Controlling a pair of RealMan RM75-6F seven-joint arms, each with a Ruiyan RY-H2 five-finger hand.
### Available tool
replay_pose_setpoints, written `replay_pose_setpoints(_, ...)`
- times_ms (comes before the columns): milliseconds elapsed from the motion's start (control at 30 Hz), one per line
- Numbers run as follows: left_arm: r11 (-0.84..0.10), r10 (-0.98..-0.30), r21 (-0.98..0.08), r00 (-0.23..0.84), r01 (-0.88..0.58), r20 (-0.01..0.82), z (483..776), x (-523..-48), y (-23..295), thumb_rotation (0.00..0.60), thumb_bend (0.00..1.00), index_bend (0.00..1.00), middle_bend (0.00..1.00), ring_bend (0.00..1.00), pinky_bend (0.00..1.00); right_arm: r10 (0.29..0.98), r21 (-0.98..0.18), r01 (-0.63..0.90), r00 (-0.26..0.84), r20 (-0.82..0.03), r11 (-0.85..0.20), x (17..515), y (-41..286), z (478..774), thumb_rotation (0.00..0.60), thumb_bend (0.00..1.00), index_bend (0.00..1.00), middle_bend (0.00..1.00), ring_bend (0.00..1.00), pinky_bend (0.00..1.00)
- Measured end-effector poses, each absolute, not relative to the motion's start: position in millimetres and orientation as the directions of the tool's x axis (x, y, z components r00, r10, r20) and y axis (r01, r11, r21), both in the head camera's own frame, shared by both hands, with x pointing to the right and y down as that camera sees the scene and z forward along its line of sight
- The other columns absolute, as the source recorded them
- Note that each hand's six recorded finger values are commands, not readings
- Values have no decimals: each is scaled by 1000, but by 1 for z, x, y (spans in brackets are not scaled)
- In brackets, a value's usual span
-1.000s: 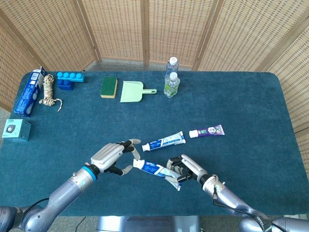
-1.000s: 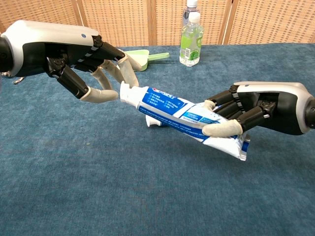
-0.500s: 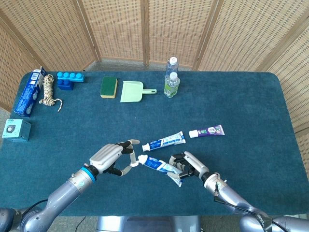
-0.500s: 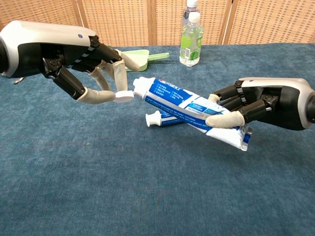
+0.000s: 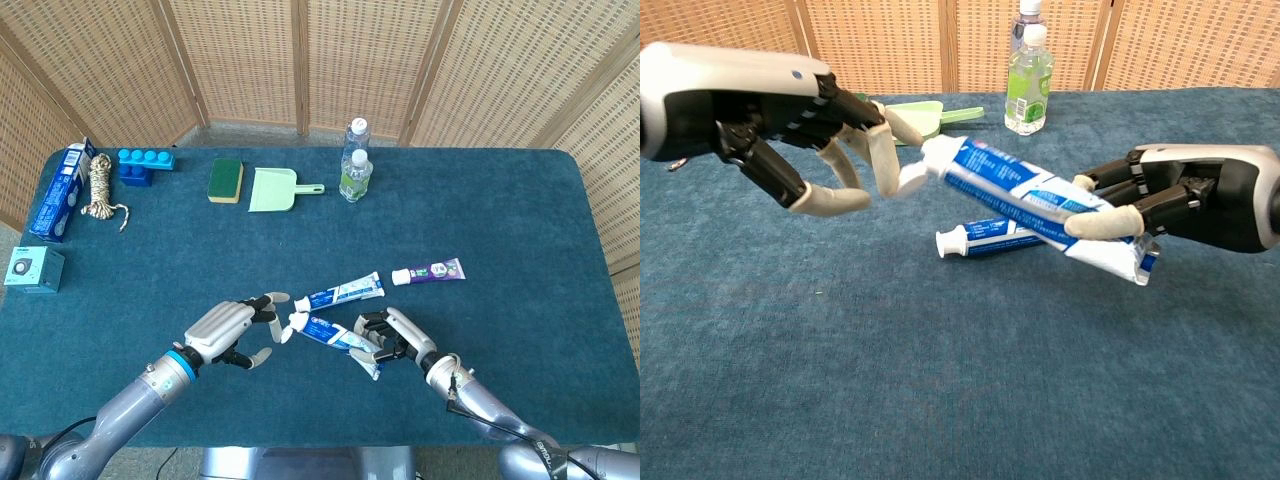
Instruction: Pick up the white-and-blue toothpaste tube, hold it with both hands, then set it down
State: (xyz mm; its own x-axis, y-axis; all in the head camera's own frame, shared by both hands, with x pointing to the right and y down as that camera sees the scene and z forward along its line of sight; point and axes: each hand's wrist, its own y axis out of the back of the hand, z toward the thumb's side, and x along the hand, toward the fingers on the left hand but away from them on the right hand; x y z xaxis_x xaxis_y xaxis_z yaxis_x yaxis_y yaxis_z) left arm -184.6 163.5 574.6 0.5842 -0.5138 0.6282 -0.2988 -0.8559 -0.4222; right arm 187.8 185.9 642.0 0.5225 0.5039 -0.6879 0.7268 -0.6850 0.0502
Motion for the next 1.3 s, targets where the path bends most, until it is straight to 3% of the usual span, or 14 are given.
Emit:
replay_pose_setpoints(133,-830,-555,-451,571,-328,605,563,-195,157,600,381,398,122,208,300,511,27,724,512,-691,-689,192,184,643,600,680,1000,768,758,682)
replay_pose_setpoints(267,-791,-609,-493,541,-361,580,549,-214,149,600,381,383,122,206,235,521,-5,723,494,-696,-691,199,181,645,600,681,1000,767,758,681)
replay_pose_setpoints(400,-751,-659,-536,502,-386,560,535,-238,143,600,381,367,121,203,254,531,-37,723,470,-705,-690,209,178,646,600,680,1000,767,756,677)
replay_pose_setpoints(833,-599,-798,-678,250,-425,549,498,-355,150,600,380,349,123,193,306,572,-196,704,347,-744,-683,264,170,655,600,665,995,763,709,624)
replay_pose_setpoints(1067,-530,-828,-721,87,-447,554,485,-422,171,600,380,349,123,193,307,600,-317,646,277,-750,-695,300,167,658,600,645,961,720,642,510)
replay_pose_setpoints(1300,-472,-847,-757,-5,-452,531,473,-460,179,600,381,349,123,193,309,608,-425,523,246,-755,-739,312,171,667,600,621,848,619,519,346)
